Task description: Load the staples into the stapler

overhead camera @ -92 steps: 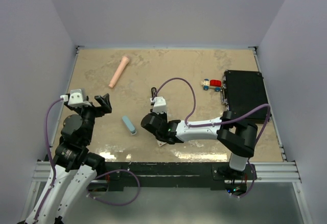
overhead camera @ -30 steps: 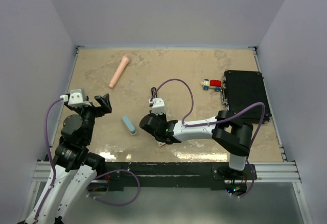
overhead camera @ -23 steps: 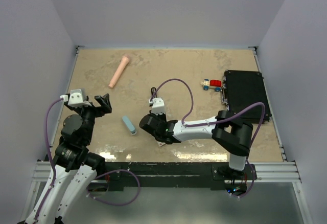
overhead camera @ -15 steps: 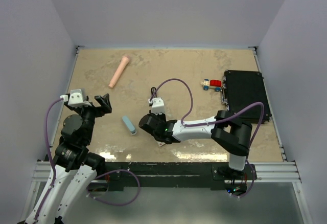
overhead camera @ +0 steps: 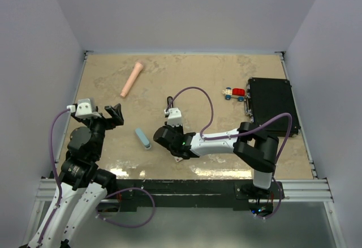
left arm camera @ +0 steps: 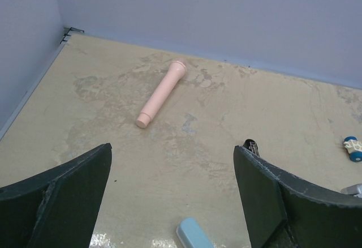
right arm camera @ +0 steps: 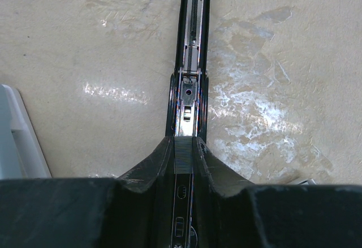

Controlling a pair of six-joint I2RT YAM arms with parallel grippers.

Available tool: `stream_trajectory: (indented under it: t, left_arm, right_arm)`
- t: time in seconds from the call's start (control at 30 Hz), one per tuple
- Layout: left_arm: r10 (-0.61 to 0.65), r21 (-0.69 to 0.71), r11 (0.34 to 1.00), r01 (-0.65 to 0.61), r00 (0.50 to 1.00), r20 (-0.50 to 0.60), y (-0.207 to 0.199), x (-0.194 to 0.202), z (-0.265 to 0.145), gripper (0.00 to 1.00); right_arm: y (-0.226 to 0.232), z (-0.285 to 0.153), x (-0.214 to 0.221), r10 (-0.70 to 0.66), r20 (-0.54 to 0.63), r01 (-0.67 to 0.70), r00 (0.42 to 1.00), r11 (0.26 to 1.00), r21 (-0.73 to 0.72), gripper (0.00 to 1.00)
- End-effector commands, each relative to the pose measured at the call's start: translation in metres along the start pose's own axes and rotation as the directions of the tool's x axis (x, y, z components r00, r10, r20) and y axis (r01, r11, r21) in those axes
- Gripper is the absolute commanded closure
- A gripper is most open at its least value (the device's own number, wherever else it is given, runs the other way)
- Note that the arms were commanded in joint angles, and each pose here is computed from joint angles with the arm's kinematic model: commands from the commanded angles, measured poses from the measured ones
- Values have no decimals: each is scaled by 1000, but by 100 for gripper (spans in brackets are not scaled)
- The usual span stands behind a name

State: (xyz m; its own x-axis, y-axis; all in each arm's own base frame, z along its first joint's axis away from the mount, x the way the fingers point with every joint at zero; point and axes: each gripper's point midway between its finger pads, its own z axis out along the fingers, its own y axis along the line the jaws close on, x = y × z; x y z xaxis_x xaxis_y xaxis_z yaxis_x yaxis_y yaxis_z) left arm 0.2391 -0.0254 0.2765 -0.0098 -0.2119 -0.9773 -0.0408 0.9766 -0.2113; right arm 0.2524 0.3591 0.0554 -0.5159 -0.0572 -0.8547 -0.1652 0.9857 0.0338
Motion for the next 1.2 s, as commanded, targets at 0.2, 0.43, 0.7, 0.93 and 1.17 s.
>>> stream_trajectory:
  t: [0.2, 0.43, 0.7, 0.93, 1.17]
  left_arm:
    - [0, 4, 1000, -1, 999, 37, 0, -9, 0, 7]
    - [1, 4, 1000, -1, 999, 35, 0, -9, 0, 7]
    - [0, 4, 1000, 0, 999, 38, 0, -9, 0, 7]
    - [1, 4, 1000, -1, 999, 35, 0, -8, 0, 7]
    - [3, 19, 1000, -4, 1000, 31, -3, -7, 1, 7]
  right_arm:
    - [2, 3, -2, 21, 1, -21, 1000, 1000, 18, 74]
    - [3, 1, -5, 24, 3, -24, 1000, 1000, 13, 66]
    - [7, -8, -19, 31, 11, -30, 999, 999, -16, 60]
    - [10, -26, -51, 23, 8, -22, 1000, 994, -107, 34]
    - [-2, -9, -78, 16, -57, -29, 998, 973, -230, 32]
